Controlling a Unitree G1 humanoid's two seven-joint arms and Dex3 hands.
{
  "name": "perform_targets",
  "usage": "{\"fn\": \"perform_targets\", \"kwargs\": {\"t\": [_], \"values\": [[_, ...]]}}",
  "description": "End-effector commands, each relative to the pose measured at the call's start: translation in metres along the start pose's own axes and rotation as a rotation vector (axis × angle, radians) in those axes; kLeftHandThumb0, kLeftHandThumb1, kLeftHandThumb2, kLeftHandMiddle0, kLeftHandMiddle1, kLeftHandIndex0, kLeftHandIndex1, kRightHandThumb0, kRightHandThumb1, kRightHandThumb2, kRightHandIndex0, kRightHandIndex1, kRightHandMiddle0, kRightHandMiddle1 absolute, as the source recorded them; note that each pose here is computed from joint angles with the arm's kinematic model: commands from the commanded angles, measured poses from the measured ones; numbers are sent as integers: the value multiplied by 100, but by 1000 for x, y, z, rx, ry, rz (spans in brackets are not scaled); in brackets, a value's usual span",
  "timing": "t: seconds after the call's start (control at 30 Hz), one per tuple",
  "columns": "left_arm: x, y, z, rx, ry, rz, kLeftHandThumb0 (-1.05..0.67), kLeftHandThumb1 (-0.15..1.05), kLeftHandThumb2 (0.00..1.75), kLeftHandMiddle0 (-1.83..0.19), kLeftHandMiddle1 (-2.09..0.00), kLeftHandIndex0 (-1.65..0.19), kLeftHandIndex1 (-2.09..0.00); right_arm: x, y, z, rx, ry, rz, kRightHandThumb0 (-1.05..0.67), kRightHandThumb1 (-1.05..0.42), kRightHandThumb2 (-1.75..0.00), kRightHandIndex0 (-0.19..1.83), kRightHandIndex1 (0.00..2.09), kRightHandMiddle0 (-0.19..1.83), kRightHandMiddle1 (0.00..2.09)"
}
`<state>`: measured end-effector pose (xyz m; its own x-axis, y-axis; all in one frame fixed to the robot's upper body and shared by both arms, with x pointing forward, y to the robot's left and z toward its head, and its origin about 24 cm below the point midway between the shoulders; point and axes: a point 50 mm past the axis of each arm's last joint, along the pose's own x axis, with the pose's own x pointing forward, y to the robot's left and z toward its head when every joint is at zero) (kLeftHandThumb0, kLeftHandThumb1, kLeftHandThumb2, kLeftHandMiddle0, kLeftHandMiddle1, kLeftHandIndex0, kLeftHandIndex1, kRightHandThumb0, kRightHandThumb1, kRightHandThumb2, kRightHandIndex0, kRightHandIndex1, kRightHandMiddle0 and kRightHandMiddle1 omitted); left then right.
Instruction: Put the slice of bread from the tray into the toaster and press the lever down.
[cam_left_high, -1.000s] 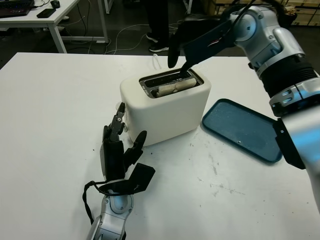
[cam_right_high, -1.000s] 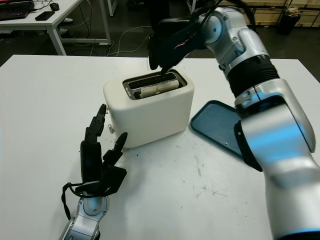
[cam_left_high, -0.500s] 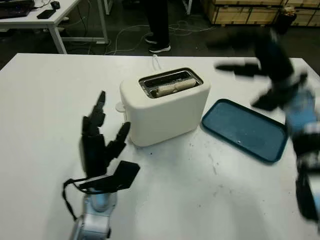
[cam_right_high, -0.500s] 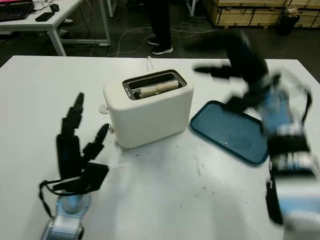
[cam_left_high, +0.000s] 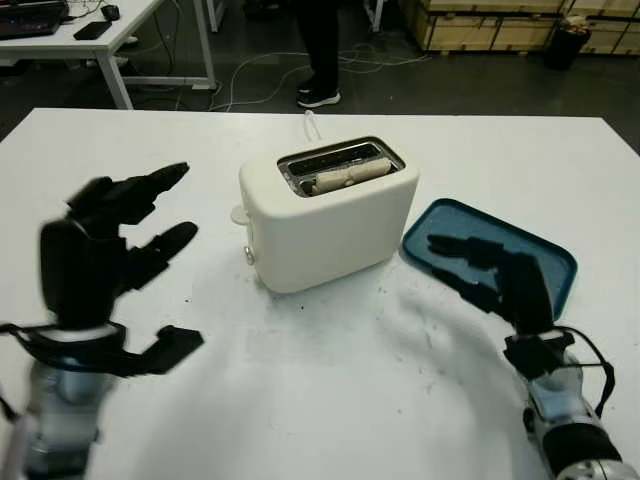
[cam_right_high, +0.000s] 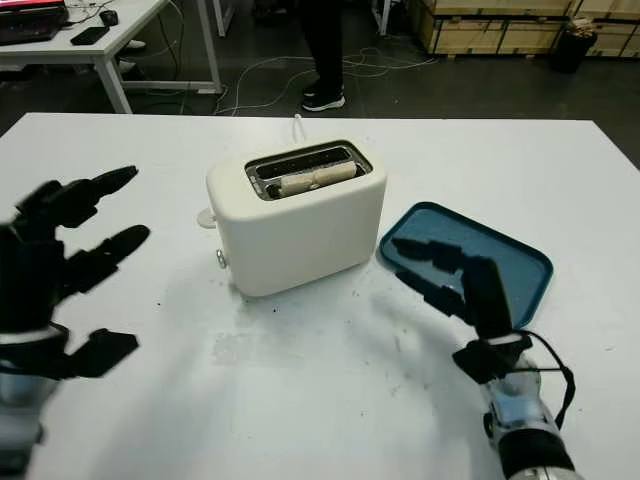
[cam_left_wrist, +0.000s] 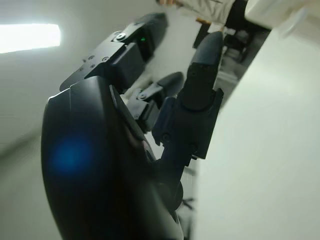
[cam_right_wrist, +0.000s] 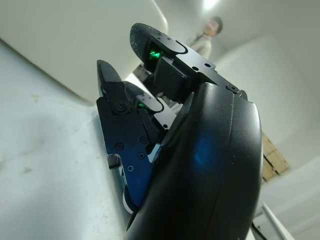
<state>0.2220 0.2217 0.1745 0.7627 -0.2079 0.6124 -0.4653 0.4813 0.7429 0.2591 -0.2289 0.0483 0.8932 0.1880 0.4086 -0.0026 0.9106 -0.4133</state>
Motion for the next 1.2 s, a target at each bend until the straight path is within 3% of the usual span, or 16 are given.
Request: {"fn": "perform_targets", "kwargs": {"t": [0.0, 0.2, 0.4, 0.43, 0.57, 0.63, 0.9, 1.17], "values": [[9, 5, -4, 57, -60, -47, -12, 65, 0, -113, -38, -109, -11, -1, 1, 0, 13, 10, -31, -12, -92, -1, 92, 17, 93, 0], [32, 7, -7, 126, -166, -107, -23, 57, 0, -125, -29, -121, -7, 2, -3, 2, 13, 6, -63, -12, -92, -1, 92, 15, 91, 0], [41, -16, -4, 129, -212, -127, -27, 57, 0, -134, -33, -128, -8, 5, -3, 4, 27, -10, -78, -11, -91, 0, 94, 14, 91, 0], [42, -20, -5, 126, -215, -131, -26, 58, 0, -131, -41, -130, -6, 5, -3, 5, 28, -14, -80, -11, -91, 0, 94, 14, 92, 0], [42, -36, -7, 106, -200, -140, -27, 62, 0, -108, -102, -133, -2, 6, -2, 5, 36, -20, -80, -11, -91, 0, 95, 13, 92, 1], [41, -42, -9, 94, -184, -148, -28, 65, 1, -102, -117, -134, -1, 6, 0, 5, 40, -13, -81, -13, -91, 0, 95, 13, 93, 1], [34, -62, -15, 79, -142, -185, -23, 64, 1, -96, -134, -136, -2, 6, 1, 5, 39, -6, -80, -15, -91, 0, 96, 11, 93, 0], [35, -64, -20, 112, -135, -186, -19, 67, 1, -93, -135, -136, -1, 4, 2, 6, 41, -6, -75, -15, -91, 0, 96, 10, 94, 1]]}}
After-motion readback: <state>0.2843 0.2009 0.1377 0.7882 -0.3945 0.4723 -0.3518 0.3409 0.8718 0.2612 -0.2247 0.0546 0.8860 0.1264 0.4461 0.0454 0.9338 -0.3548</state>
